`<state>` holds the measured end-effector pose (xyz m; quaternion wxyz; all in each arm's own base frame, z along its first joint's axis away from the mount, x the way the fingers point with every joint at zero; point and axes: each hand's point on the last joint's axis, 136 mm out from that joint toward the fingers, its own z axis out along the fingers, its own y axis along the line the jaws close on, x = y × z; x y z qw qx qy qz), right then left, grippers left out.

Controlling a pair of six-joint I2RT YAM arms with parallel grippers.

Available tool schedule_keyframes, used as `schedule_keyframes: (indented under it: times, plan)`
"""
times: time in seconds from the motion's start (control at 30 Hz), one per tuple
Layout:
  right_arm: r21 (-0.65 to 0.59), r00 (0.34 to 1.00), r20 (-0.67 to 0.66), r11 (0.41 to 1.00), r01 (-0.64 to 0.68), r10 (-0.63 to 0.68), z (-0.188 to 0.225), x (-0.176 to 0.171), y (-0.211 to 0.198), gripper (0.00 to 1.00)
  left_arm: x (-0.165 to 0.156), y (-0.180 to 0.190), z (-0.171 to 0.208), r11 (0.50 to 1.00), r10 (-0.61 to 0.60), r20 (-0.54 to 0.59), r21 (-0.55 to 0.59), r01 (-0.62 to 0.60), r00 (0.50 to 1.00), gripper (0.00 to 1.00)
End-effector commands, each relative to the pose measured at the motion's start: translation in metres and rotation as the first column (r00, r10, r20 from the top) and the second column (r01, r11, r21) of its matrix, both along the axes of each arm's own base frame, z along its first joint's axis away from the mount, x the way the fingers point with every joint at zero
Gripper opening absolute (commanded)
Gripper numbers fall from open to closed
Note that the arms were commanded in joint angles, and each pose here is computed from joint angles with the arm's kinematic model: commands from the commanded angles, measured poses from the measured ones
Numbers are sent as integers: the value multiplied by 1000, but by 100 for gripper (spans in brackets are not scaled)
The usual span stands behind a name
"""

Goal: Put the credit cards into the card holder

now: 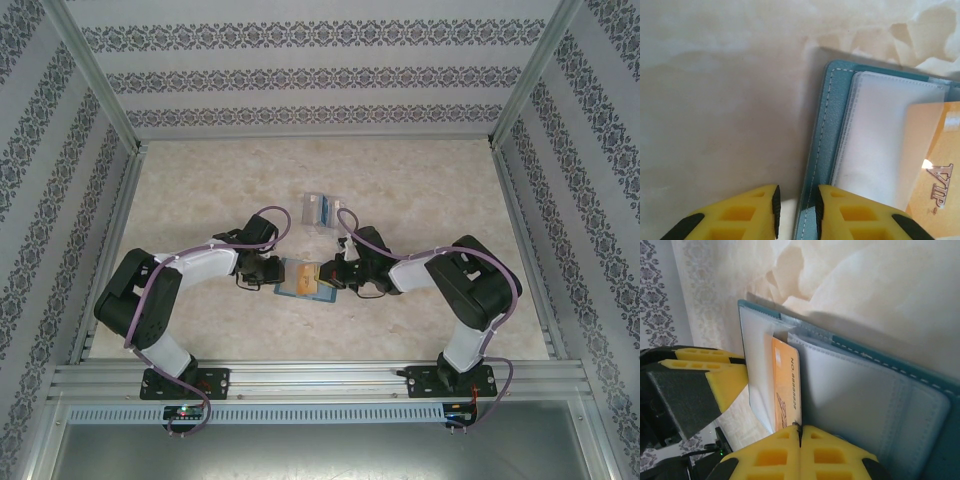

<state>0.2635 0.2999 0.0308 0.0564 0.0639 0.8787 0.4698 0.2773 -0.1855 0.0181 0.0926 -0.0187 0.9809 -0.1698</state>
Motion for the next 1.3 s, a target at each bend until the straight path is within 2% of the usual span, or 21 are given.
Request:
schedule_keyframes:
  times: [0.0,0.57,0.83,1.27]
  plan:
    - [-20,998,33,998,58,-58,1,11,0,0,-8,-7,-10,1000,-19,-56,-12,19,998,28]
    - [-59,992,78,993,101,-97,5,12,1,0,-11,-4,-17,1000,0,-80,8,1,997,28]
    - [-41,980,84,982,183,-179,11,10,19,0,-10,-6,-15,1000,18,-76,-13,-19,997,28]
    - [-52,977,56,977,208,-205,3,10,45,0,-10,-12,-12,998,31,-73,-54,-35,997,28]
